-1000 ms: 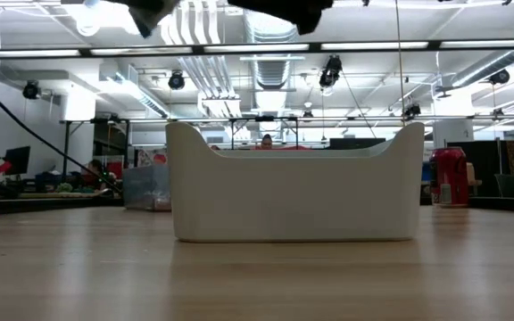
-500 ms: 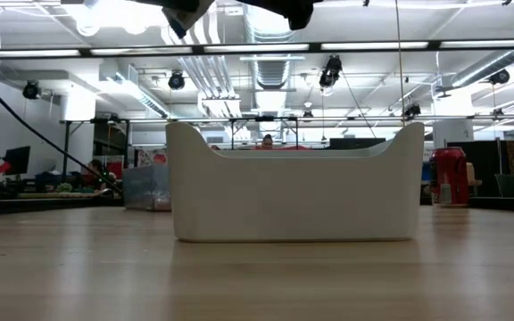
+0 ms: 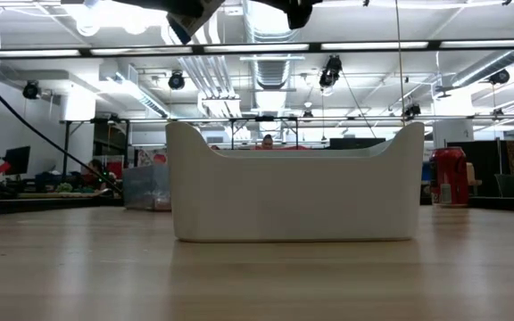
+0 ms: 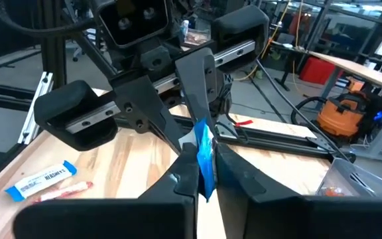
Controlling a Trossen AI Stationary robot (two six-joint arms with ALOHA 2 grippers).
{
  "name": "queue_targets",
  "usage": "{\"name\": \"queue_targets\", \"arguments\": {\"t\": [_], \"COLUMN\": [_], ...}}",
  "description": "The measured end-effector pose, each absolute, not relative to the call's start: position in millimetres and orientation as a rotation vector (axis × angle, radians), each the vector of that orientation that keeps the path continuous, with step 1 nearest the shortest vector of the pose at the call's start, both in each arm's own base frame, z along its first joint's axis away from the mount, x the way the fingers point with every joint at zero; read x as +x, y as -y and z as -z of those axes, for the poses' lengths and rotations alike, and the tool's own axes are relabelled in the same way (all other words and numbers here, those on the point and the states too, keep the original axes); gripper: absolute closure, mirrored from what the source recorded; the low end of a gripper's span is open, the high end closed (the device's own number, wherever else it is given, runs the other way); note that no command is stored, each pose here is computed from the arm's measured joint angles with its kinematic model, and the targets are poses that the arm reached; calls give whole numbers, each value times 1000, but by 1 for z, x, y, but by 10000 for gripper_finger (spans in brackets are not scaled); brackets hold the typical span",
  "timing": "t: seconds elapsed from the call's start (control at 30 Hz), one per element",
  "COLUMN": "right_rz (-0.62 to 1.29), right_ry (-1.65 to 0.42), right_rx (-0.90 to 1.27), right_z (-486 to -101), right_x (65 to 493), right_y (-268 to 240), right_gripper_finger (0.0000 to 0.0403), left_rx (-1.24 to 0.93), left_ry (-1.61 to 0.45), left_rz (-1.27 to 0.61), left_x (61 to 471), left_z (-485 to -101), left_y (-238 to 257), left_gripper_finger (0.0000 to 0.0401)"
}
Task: Sort candy
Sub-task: Put the white chocolate bar into the white bin, then put the white candy into the green bin
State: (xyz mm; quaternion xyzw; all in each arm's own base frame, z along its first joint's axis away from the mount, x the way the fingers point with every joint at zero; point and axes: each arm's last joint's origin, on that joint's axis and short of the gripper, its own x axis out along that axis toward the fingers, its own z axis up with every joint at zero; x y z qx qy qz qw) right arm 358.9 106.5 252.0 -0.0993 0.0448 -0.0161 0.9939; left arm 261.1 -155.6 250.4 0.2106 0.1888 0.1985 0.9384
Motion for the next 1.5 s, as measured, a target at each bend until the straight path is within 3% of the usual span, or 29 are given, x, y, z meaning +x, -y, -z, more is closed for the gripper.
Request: {"name": "queue_targets", "arguments": {"t": [0.27, 0.47, 0.63, 0.8, 1.03, 1.27, 1.5], "right_rz": [33, 40, 17, 30, 10, 2, -6], "right_ry": [-147, -437, -693, -743, -754, -758, -758], "right_rx": [-149, -145, -122, -73, -45, -69, -90], "right_z": [-260, -263, -260, -254, -252, -251, -251], "right_x": [353, 351, 346, 343, 342, 342, 342], "right_y": [-104, -104, -104, -103, -104, -104, -104], "right_gripper_finger": [383, 384, 380, 348, 275, 214, 200], "left_rx": [427, 428, 443, 432, 389, 315, 162], "left_ry": [-386, -404, -451, -500, -565, -682, -887], "left_rz": [-401, -358, -280, -270, -264, -19, 173], "left_x": [260, 258, 254, 250, 245, 242, 232], "left_z": [-252, -253, -251, -246, -240, -234, -224], "left_y": [155, 155, 155, 153, 151, 157, 159], "left_gripper_finger": [318, 278, 269, 271, 271, 271, 272]}}
